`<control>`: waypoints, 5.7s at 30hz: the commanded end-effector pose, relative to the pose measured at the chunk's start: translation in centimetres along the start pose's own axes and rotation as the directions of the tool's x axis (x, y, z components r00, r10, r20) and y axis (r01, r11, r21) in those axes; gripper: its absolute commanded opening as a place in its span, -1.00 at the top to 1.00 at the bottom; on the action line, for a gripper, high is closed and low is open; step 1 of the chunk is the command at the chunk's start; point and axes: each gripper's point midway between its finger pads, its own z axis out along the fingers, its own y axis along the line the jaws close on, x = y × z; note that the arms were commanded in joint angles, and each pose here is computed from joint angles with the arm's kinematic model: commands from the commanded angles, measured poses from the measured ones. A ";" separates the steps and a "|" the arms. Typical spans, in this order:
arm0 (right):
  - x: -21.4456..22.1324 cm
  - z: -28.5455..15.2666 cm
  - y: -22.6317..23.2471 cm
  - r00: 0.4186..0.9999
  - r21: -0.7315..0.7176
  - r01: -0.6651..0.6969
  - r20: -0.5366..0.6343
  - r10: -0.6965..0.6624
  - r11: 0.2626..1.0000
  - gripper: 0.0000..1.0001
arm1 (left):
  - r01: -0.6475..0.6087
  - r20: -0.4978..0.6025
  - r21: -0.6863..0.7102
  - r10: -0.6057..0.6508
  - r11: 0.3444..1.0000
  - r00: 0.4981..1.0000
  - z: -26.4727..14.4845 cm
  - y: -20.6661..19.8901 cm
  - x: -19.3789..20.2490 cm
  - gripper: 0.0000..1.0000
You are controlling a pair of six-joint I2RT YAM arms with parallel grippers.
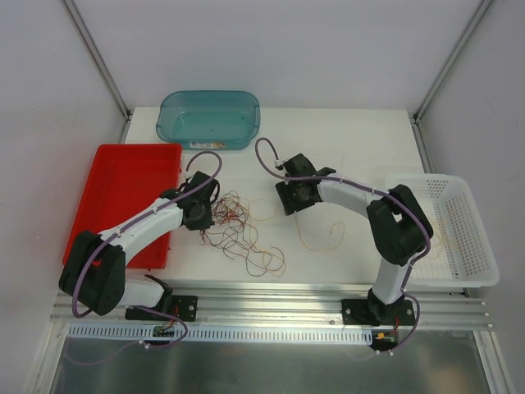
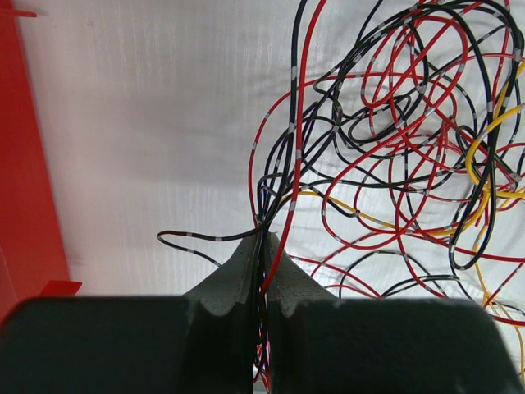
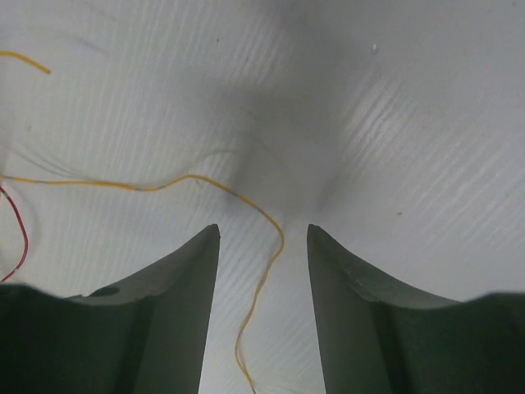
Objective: Untangle the cables
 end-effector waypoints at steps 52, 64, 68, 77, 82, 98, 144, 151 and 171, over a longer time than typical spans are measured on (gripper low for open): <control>-3.2 -38.7 -1.8 0.718 -0.176 0.076 0.692 0.068 0.981 0.99 | 0.026 -0.025 0.076 -0.024 0.997 0.999 -0.4 -1.5 -0.4 0.64; -4.4 -36.0 0.0 0.738 -0.309 0.069 0.655 0.160 0.948 0.99 | -0.305 0.292 0.419 0.191 0.855 0.937 -8.8 -12.2 -3.4 -0.72; -4.8 -36.6 0.9 0.732 -0.339 0.103 0.663 0.160 0.935 0.99 | -0.367 0.356 0.494 0.202 0.789 0.913 -10.2 -15.2 -3.5 -0.71; -5.2 -38.6 2.5 0.705 -0.395 0.157 0.687 0.178 0.905 0.99 | -0.442 0.425 0.603 0.201 0.664 0.883 -11.0 -19.9 -2.6 -0.69; -5.0 -37.8 2.2 0.715 -0.388 0.129 0.674 0.186 0.913 0.99 | -0.475 0.474 0.638 0.177 0.606 0.863 -13.5 -21.6 -2.3 -0.64; -5.3 -37.0 3.3 0.722 -0.414 0.126 0.662 0.202 0.902 0.99 | -0.478 0.481 0.673 0.157 0.565 0.863 -13.5 -25.2 -1.4 -0.46; -1.1 -30.4 -1.5 0.794 -0.148 -0.055 0.593 0.133 0.987 0.98 | -0.247 0.364 0.689 -0.030 0.682 0.931 -16.8 -23.5 -1.7 1.00; 2.2 -30.4 -6.1 0.821 0.068 -0.173 0.562 0.106 0.983 0.99 | -0.111 0.355 0.618 -0.151 0.778 0.923 -14.4 -16.0 -5.6 1.00; 0.0 -41.8 -7.5 0.662 0.149 -0.206 0.749 0.026 0.967 0.99 | 0.095 0.296 0.288 -0.183 0.953 0.938 -5.9 -4.9 -5.9 1.00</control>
